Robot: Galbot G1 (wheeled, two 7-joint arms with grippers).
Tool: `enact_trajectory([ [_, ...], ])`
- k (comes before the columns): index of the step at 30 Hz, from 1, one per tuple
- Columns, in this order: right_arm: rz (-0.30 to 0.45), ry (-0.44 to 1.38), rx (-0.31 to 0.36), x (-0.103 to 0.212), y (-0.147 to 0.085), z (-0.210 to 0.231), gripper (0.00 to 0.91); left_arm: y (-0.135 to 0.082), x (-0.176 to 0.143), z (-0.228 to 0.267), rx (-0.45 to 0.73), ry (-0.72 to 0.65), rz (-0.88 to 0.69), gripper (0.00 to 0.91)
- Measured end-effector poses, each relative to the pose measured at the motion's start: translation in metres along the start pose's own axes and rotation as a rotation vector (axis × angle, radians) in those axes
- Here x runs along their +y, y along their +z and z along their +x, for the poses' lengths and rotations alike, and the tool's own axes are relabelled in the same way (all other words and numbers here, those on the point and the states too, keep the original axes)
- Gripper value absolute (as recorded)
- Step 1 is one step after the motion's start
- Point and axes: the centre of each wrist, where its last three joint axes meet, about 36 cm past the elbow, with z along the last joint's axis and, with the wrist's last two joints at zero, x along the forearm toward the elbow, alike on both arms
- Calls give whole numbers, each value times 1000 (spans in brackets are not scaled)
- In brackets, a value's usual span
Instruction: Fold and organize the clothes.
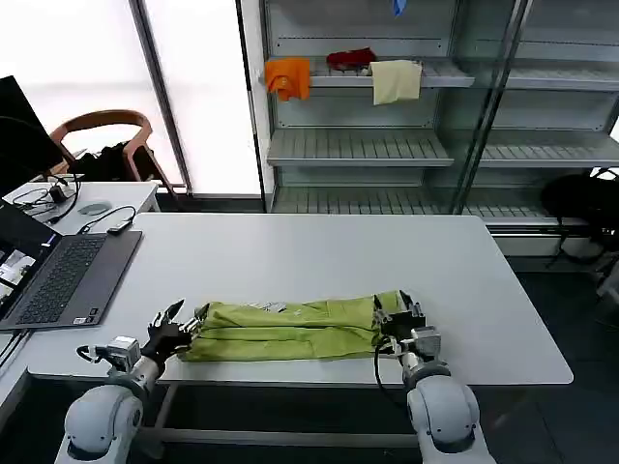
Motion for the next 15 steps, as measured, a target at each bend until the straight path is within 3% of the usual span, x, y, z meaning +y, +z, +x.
enact_trajectory([
  [9, -62, -4, -112, -6, -17, -4, 907, 27, -17, 6, 20, -62, 89, 877],
  [11, -67, -2, -121, -8, -17, -4, 907, 30, -19, 7, 23, -72, 98, 705],
  [12, -69, -1, -126, -9, -18, -4, 907, 31, -20, 7, 24, -76, 101, 373],
  [14, -71, 3, -135, -11, -18, -4, 907, 34, -22, 7, 27, -80, 106, 111],
  [15, -72, 5, -136, -11, -18, -5, 907, 35, -23, 7, 28, -82, 109, 30],
])
